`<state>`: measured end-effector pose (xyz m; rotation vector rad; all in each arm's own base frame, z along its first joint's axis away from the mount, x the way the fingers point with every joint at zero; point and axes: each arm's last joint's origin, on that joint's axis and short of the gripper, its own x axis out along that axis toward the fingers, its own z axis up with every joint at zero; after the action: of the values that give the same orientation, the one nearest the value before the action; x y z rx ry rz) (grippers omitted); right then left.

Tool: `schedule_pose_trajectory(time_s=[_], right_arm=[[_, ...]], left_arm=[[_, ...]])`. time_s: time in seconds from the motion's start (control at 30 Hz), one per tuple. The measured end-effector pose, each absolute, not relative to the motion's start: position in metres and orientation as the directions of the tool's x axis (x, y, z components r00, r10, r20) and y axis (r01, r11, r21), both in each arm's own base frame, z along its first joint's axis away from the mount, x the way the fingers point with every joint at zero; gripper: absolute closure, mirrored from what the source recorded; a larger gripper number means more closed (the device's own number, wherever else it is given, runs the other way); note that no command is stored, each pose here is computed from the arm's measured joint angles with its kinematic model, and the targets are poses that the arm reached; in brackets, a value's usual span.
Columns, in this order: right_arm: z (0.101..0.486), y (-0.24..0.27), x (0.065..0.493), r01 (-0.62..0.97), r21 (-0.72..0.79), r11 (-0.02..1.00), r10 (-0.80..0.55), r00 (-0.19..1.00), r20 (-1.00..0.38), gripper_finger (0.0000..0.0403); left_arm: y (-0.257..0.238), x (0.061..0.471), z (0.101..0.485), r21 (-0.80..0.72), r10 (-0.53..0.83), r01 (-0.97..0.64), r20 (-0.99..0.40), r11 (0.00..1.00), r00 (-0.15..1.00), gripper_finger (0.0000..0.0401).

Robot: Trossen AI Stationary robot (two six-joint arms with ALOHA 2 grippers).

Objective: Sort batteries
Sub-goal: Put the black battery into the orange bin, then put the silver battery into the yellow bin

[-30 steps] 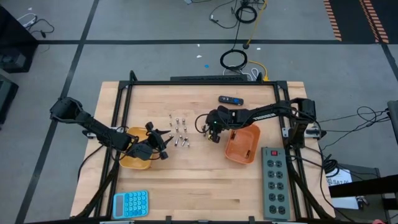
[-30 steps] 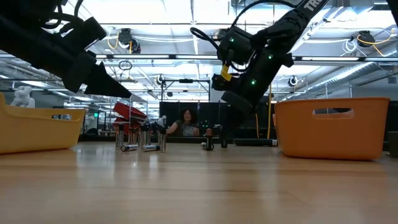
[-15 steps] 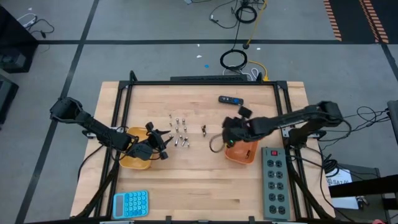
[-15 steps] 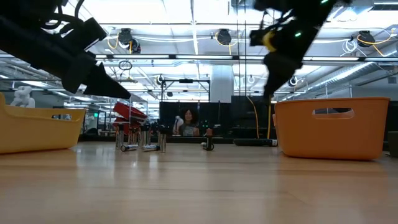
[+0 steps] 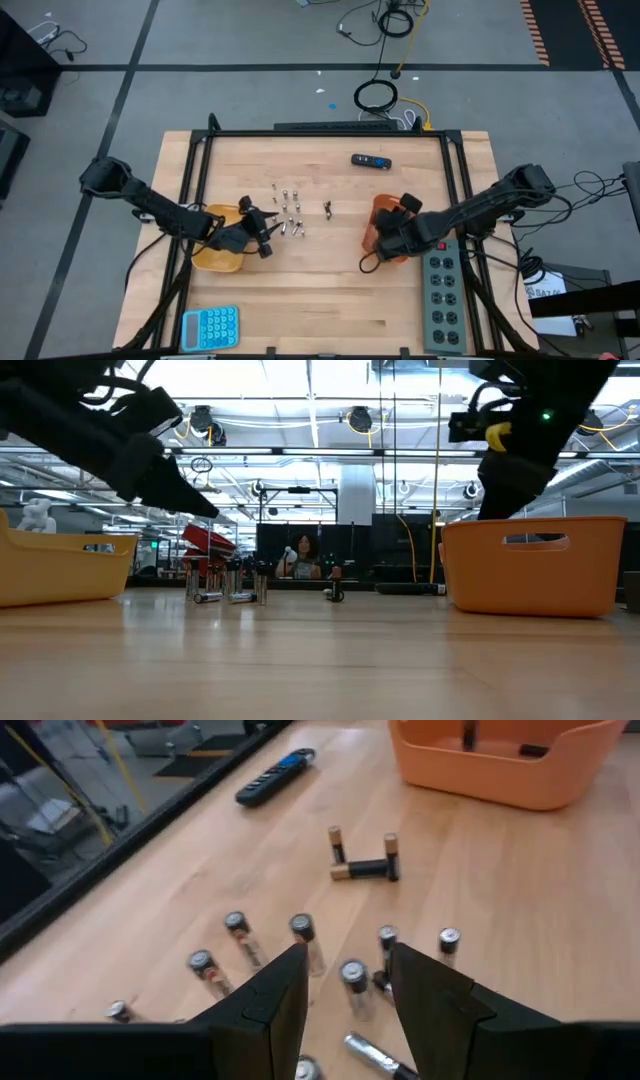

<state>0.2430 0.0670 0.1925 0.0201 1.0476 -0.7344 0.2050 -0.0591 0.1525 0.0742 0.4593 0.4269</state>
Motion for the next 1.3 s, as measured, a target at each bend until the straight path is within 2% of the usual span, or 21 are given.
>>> schedule_pose_trajectory(time_s=[0.23,0.53,0.7,0.87,1.1,1.3], right_arm=[[0.189,0.077,0.236,0.556,-0.341,0.758,-0.57,0.31,-0.761,0.0275],[0.201,0.085,0.233,0.592,-0.375,0.713,-0.673,0.429,-0.603,0.0278],[0.204,0.093,0.232,0.605,-0.407,0.684,-0.722,0.482,-0.496,0.0278],[0.205,0.097,0.23,0.599,-0.417,0.683,-0.726,0.498,-0.475,0.0278],[0.209,0.095,0.229,0.55,-0.473,0.689,-0.725,0.499,-0.476,0.0278],[0.228,0.077,0.208,0.548,-0.429,0.718,-0.695,0.536,-0.479,0.0297]], left_arm=[[-0.05,0.213,0.165,0.088,0.33,-0.331,-0.49,0.939,0.806,0.0248],[-0.042,0.209,0.184,0.096,0.267,-0.289,-0.719,0.953,0.642,0.0246],[-0.037,0.206,0.181,0.097,0.273,-0.311,-0.757,0.945,0.593,0.021],[-0.031,0.206,0.18,0.1,0.272,-0.311,-0.77,0.945,0.578,0.0175],[-0.017,0.21,0.176,0.116,0.255,-0.274,-0.795,0.955,0.55,0.019],[-0.014,0.211,0.176,0.114,0.231,-0.237,-0.8,0.965,0.554,0.0202]])
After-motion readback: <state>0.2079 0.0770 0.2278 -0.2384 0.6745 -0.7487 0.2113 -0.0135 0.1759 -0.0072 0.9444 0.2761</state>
